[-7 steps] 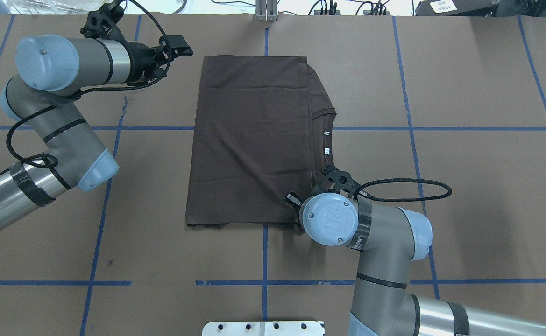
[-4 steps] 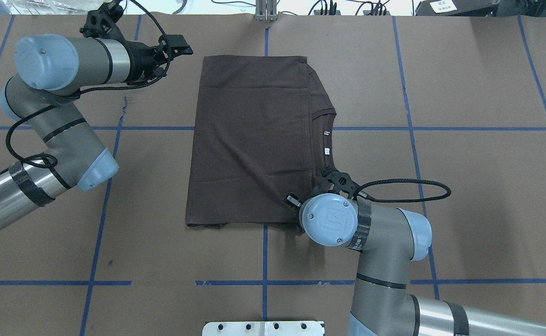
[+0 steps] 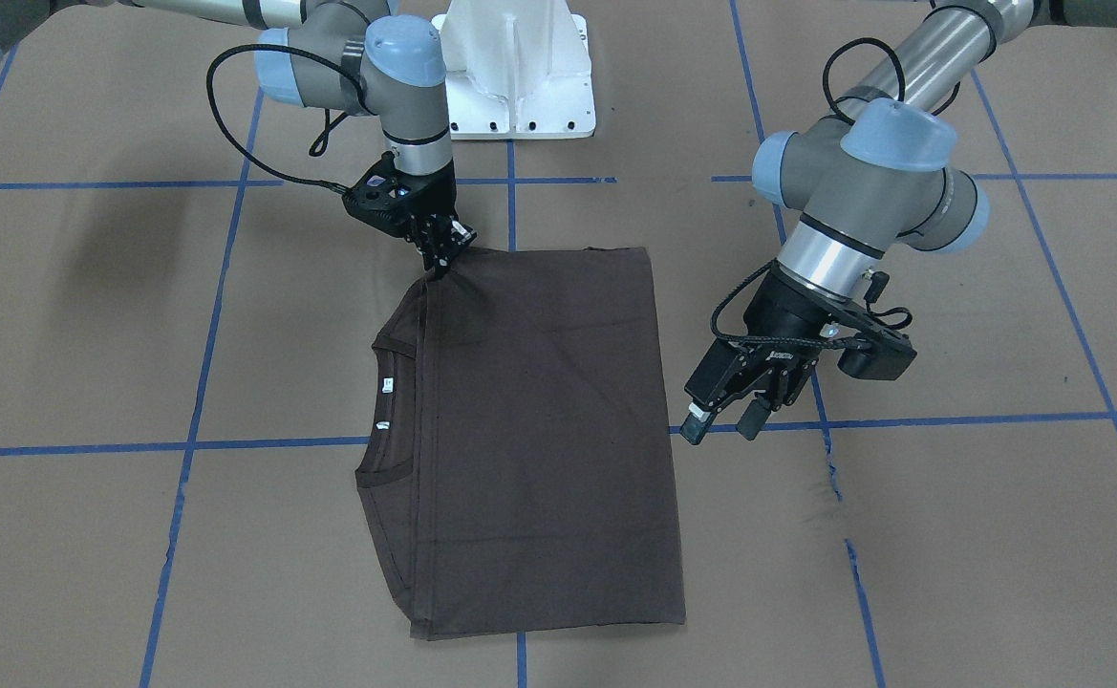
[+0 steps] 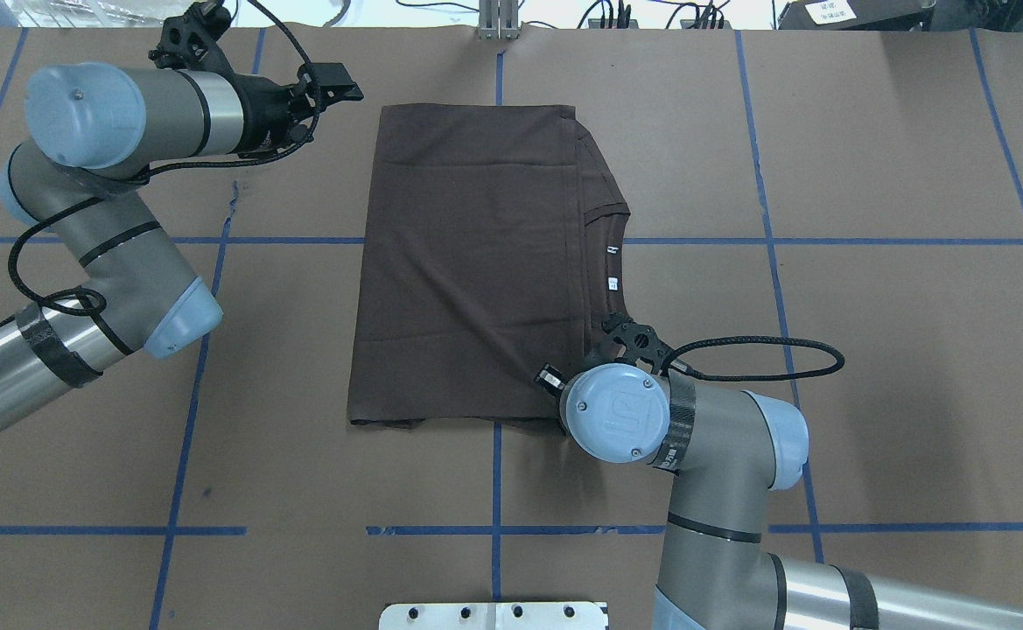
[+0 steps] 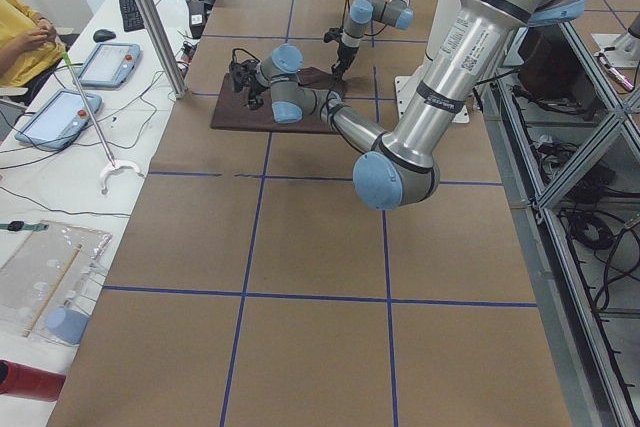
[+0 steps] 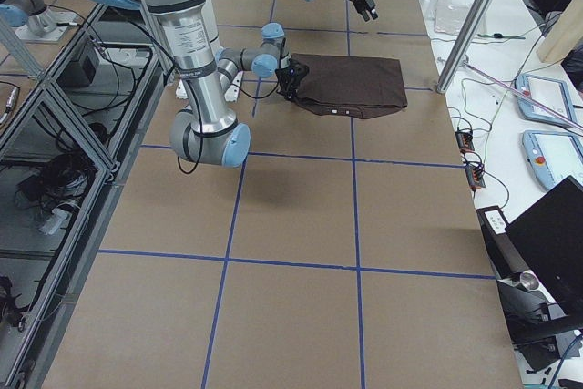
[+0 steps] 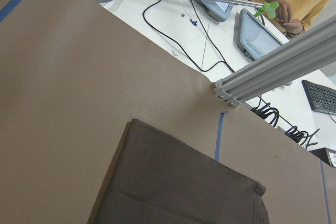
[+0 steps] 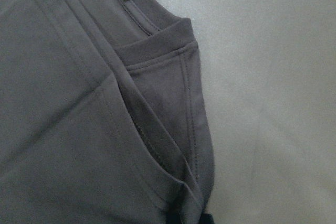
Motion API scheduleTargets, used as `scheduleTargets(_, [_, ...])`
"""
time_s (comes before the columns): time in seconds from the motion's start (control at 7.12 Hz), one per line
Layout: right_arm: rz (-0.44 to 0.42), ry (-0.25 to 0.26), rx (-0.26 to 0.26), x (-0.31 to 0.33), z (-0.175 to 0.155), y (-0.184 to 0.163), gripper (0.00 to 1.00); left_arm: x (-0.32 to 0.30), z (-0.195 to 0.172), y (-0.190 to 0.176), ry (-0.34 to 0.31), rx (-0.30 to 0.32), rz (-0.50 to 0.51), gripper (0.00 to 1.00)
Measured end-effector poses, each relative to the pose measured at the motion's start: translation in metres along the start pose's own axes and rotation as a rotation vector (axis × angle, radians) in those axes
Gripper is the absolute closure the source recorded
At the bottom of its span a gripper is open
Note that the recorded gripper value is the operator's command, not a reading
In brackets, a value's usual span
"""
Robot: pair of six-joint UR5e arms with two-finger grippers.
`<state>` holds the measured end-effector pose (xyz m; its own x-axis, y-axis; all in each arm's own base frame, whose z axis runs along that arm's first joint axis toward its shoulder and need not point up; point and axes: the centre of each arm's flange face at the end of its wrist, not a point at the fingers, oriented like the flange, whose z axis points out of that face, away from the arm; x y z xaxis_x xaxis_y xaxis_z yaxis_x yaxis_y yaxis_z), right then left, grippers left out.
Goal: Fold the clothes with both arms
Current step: 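Move the left gripper down to the shirt edge nearest the robot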
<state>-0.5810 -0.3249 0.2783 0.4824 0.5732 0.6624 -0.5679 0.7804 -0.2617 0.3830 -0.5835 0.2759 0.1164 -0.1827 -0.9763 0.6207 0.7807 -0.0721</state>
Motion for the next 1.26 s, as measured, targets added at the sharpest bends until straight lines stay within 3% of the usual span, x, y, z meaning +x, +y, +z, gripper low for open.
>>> scheduleTargets(0.7, [-0.008, -0.023, -0.071, -0.001, -0.025, 0.005, 1.00, 0.004, -0.006, 0.003, 0.006, -0.010, -0.017, 0.02])
scheduleTargets(0.98, [-0.006, -0.054, -0.103, 0.007, -0.054, 0.000, 1.00, 0.003, -0.026, 0.020, -0.010, -0.099, -0.132, 0.03])
scheduleTargets(1.26, [-0.006, -0.064, -0.115, 0.019, -0.066, -0.005, 1.00, -0.006, -0.039, 0.073, -0.042, -0.193, -0.259, 0.02])
